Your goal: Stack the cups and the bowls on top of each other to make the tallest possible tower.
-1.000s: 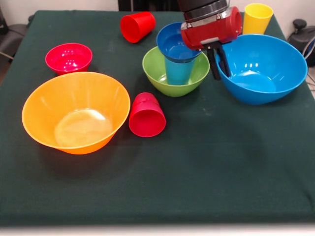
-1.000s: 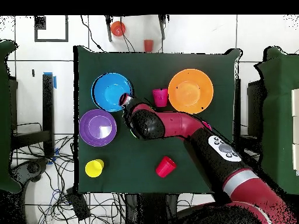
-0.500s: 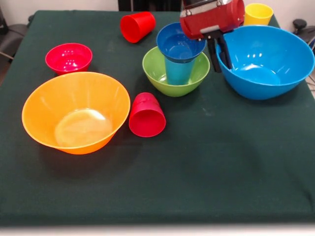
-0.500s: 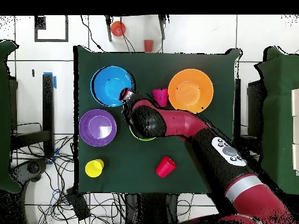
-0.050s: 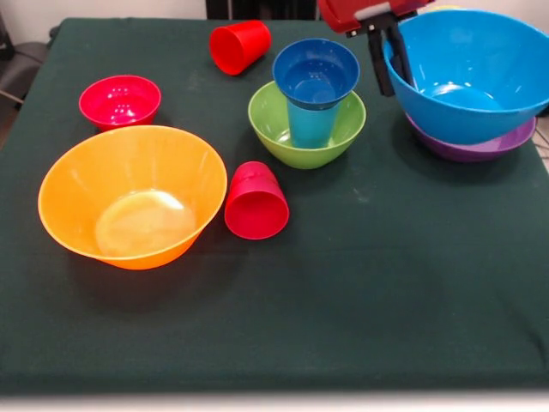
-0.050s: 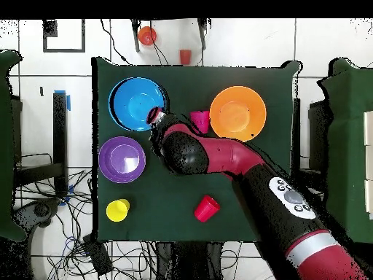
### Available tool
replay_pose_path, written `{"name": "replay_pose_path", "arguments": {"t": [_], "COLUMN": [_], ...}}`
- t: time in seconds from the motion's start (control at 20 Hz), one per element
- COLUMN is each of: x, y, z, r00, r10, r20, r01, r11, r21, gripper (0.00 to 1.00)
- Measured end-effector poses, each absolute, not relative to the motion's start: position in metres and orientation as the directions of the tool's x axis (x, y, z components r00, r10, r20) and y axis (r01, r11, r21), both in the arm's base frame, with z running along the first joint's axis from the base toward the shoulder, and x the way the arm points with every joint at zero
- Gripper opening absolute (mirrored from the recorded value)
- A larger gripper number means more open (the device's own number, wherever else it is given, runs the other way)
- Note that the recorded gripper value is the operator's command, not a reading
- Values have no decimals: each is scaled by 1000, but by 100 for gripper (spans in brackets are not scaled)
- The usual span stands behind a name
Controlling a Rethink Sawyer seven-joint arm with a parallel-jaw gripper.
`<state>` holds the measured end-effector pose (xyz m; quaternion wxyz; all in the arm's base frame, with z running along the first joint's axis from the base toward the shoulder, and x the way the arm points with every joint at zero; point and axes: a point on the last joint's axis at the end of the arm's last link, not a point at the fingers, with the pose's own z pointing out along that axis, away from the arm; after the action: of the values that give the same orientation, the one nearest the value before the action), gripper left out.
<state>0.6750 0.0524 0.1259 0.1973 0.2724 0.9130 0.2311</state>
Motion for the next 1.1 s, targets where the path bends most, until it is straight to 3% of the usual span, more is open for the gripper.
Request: {"name": "replay_pose_path", "arguments": {"t": [0.7,1.1], "x": [644,618], "y": [51,7], "z": [118,113], "r00": [-792,-775], "r10": [583,621], "r20": [-183,-118], "r01": [428,499], "r11": [743,715], "r21": [515,491], "gripper": [0,0]}}
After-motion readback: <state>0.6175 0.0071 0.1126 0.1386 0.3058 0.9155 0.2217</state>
